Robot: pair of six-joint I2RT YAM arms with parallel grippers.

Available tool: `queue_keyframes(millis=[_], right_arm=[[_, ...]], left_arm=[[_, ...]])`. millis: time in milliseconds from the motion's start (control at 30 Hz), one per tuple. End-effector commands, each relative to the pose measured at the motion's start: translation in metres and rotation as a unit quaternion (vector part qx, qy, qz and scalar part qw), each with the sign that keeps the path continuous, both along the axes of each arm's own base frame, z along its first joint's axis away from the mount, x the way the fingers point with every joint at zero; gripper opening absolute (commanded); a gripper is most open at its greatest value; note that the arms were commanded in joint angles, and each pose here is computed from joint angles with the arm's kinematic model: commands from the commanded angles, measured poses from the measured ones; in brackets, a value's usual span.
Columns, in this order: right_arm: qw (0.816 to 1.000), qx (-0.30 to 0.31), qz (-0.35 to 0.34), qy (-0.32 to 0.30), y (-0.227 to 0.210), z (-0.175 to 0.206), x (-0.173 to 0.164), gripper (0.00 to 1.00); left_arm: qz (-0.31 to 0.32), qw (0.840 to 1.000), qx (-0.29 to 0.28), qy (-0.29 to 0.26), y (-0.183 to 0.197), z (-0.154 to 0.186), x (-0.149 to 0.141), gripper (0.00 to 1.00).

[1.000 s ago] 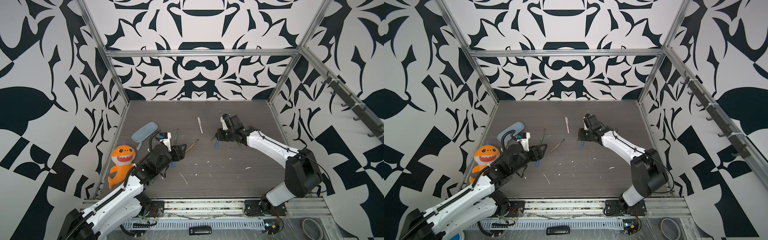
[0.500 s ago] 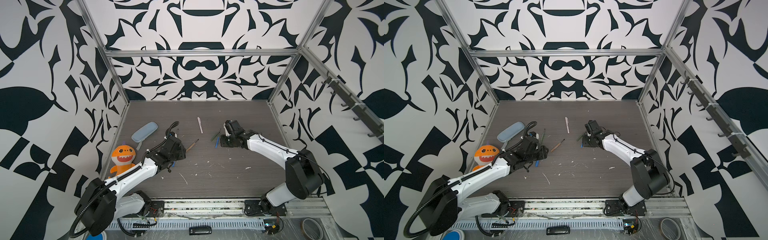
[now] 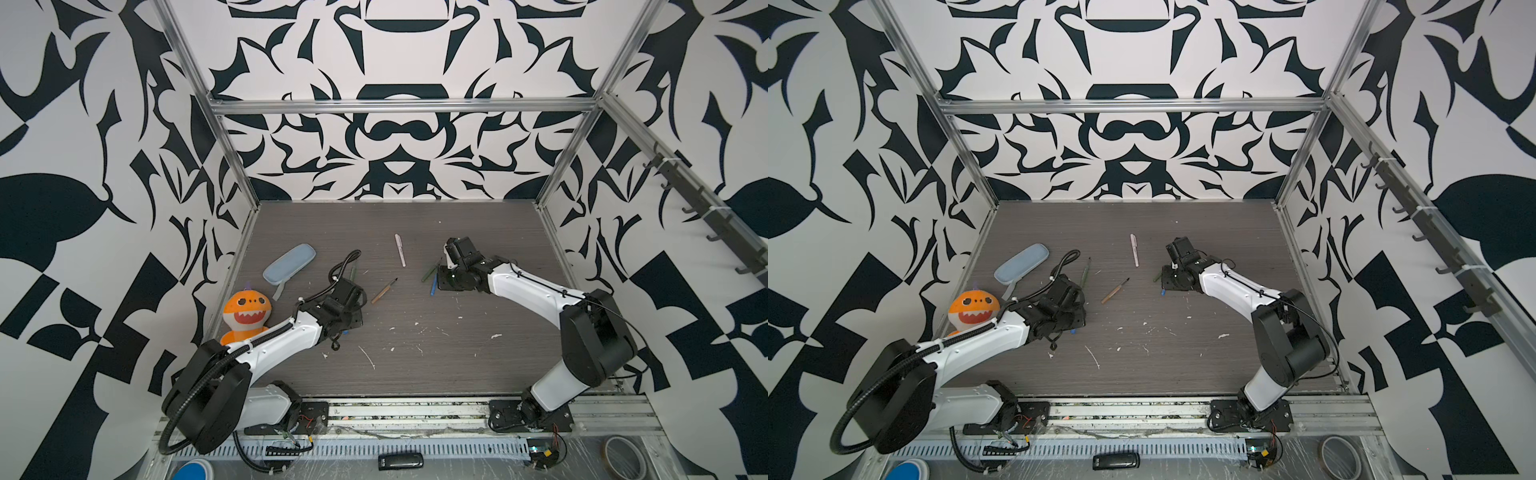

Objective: Insert pens into pen caps
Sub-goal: Move the pen cap to the center of the table.

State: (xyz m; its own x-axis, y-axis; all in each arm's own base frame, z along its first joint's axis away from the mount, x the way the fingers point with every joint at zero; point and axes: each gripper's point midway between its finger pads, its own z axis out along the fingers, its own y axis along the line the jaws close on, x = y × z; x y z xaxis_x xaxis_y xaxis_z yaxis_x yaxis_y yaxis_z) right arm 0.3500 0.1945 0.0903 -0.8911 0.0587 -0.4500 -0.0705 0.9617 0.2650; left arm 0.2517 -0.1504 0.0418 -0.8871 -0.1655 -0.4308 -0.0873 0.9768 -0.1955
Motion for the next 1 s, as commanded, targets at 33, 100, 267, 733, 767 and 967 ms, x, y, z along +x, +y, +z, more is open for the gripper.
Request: queue_keyframes(millis=[33, 100, 267, 733, 767, 967], right_arm=[[0.999, 0.020, -0.005, -0.024, 0.004, 0.018, 0.007, 0.22], [1.000, 0.020, -0.005, -0.023, 0.003, 0.018, 0.005, 0.23], [1.000, 0.018, -0.004, -0.022, 0.002, 0.017, 0.003, 0.22], [0.999, 0.026, -0.001, -0.030, 0.005, 0.021, 0.004, 0.21], [0.999, 0.027, -0.001, -0.031, 0.005, 0.021, 0.004, 0.22], [0.999, 0.035, 0.001, -0.032, 0.007, 0.022, 0.004, 0.22]], left_arm=[[0.011, 0.999, 0.022, 0.027, 0.013, -0.013, -0.002, 0.43], [0.007, 0.999, 0.027, 0.033, 0.013, -0.017, -0.001, 0.40], [-0.004, 0.998, 0.045, 0.046, 0.013, -0.025, 0.000, 0.32], [-0.028, 0.997, 0.044, 0.063, 0.009, -0.024, -0.005, 0.24], [-0.030, 0.996, 0.044, 0.066, 0.008, -0.025, -0.006, 0.24], [-0.036, 0.994, 0.053, 0.085, 0.005, -0.029, -0.012, 0.30]])
